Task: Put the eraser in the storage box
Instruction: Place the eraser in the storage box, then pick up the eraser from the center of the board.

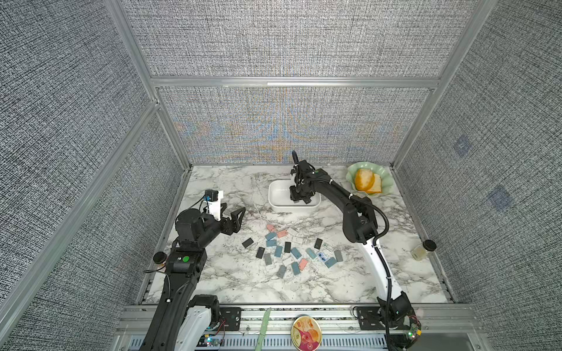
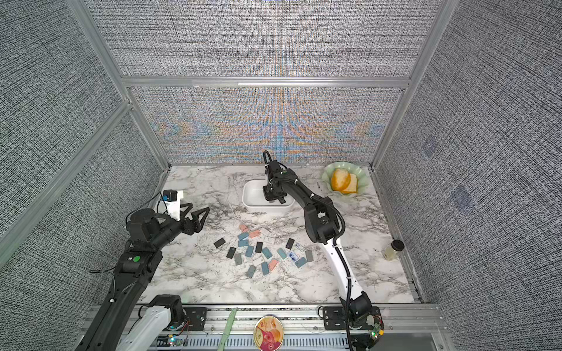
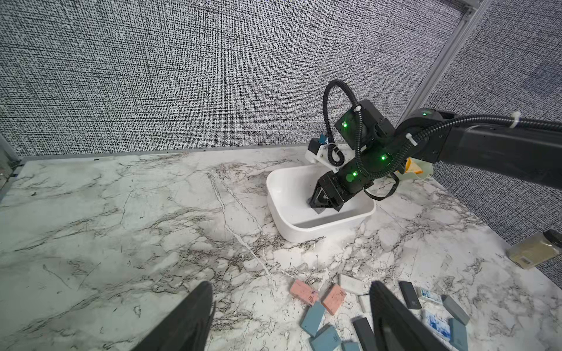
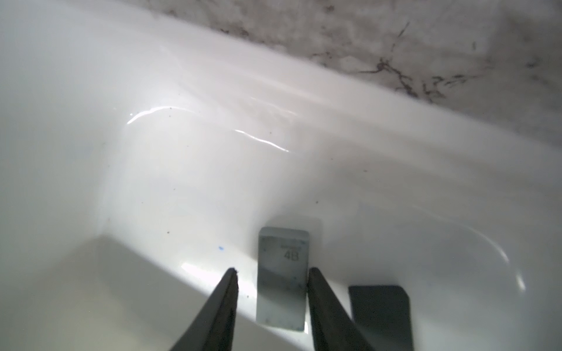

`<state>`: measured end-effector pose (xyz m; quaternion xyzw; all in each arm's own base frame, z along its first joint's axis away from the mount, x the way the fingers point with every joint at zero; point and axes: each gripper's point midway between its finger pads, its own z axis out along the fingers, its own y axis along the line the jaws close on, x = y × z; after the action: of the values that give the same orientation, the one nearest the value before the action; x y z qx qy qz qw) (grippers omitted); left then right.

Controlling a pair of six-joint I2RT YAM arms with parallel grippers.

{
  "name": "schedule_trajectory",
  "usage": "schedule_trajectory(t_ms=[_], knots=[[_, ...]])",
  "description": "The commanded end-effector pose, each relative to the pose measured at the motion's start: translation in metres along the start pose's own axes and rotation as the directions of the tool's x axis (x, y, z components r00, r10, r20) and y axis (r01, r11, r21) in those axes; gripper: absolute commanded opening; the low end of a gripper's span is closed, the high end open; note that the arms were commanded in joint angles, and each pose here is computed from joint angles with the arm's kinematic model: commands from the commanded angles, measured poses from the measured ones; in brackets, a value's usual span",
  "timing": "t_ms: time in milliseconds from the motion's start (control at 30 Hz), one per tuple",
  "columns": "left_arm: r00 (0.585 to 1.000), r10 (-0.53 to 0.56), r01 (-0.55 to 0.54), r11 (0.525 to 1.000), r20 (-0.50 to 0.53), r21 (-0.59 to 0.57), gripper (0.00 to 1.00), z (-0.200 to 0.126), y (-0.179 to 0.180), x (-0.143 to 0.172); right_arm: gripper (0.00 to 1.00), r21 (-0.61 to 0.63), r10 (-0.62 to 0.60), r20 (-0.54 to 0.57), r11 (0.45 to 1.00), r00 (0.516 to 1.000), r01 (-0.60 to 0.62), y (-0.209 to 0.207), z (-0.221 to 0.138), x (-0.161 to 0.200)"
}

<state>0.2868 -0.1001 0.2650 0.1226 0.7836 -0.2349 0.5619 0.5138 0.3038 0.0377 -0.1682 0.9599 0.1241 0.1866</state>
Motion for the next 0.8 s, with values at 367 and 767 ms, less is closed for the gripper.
schedule_trajectory(t_ms=[367, 767], knots=[[1.0, 0.017, -0.017, 1.0, 0.024, 0.003, 0.82, -0.002, -0.002, -0.006, 0.65, -0.009, -0.015, 0.094, 1.0, 0.995, 0.016, 0.009, -0.052, -0.027], [1.0, 0.015, -0.015, 1.0, 0.027, 0.007, 0.81, -0.003, -0.002, -0.005, 0.65, 0.064, -0.062, 0.143, 0.997, 0.988, 0.054, 0.004, -0.138, -0.013]])
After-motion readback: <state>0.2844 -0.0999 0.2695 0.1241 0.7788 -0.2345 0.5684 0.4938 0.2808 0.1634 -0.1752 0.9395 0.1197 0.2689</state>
